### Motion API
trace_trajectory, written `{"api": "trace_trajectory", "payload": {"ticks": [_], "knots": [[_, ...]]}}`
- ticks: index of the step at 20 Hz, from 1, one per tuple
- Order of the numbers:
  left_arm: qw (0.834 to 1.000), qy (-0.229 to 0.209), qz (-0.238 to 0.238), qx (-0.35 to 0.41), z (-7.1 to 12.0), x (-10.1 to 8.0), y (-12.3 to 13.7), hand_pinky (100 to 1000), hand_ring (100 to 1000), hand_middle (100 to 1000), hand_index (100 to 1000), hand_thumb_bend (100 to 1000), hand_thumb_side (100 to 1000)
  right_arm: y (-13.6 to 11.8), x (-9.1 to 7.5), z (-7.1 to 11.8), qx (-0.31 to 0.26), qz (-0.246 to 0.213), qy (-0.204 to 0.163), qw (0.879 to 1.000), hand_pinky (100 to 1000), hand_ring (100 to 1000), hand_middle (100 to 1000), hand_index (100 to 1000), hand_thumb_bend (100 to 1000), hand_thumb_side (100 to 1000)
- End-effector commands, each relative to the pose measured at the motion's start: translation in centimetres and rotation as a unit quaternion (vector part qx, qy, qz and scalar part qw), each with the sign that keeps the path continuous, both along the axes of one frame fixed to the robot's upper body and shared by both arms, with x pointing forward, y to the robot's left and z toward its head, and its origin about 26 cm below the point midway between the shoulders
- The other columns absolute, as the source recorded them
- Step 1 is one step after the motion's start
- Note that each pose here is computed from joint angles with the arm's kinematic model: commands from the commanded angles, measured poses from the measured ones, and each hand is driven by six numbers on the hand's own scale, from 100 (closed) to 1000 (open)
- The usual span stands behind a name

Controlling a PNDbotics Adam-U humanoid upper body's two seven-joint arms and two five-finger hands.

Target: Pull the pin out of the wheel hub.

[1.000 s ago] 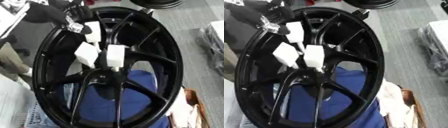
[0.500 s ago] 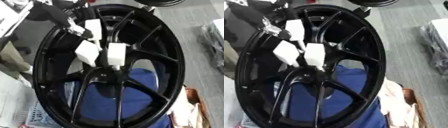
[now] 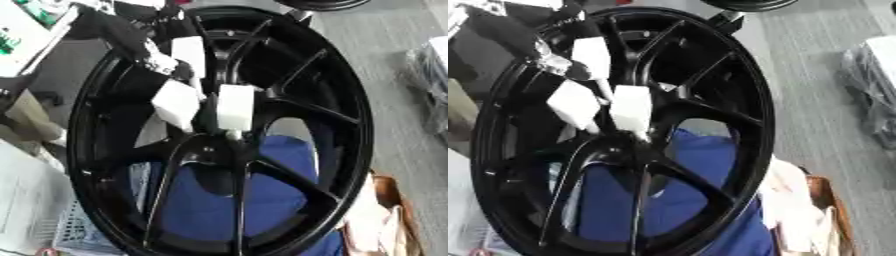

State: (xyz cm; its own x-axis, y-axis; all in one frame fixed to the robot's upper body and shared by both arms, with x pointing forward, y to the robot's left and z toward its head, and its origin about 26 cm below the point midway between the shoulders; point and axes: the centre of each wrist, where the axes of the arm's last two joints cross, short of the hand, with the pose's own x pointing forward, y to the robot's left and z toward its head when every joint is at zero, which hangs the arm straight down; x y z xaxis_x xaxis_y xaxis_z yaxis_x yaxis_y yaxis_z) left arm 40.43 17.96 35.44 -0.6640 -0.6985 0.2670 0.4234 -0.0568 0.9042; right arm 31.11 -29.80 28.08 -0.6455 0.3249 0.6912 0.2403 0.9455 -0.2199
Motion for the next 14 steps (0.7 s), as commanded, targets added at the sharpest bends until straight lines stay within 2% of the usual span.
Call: {"api": "trace_trajectory", "payload": {"ticks": [1, 8, 14], "knots": [[1.000, -0.017, 0.001, -0.003, 1.09, -0.26, 0.08, 836, 801, 721, 797, 468, 496, -0.11, -0.18, 0.85, -0.005, 0.000, -0.013, 1.000, 741, 714, 714, 794, 100, 447], [1.000, -0.020, -0.005, 0.001, 1.11, -0.35, -0.04, 813, 751, 658, 754, 404, 465, -0.13, -0.20, 0.79, -0.002, 0.000, -0.013, 1.000, 742, 715, 715, 794, 100, 450], [1.000, -0.021, -0.009, -0.002, 1.17, -0.32, -0.24, 803, 691, 569, 728, 380, 436, -0.21, -0.16, 0.55, 0.002, -0.002, -0.010, 1.000, 742, 715, 715, 794, 100, 454]]}}
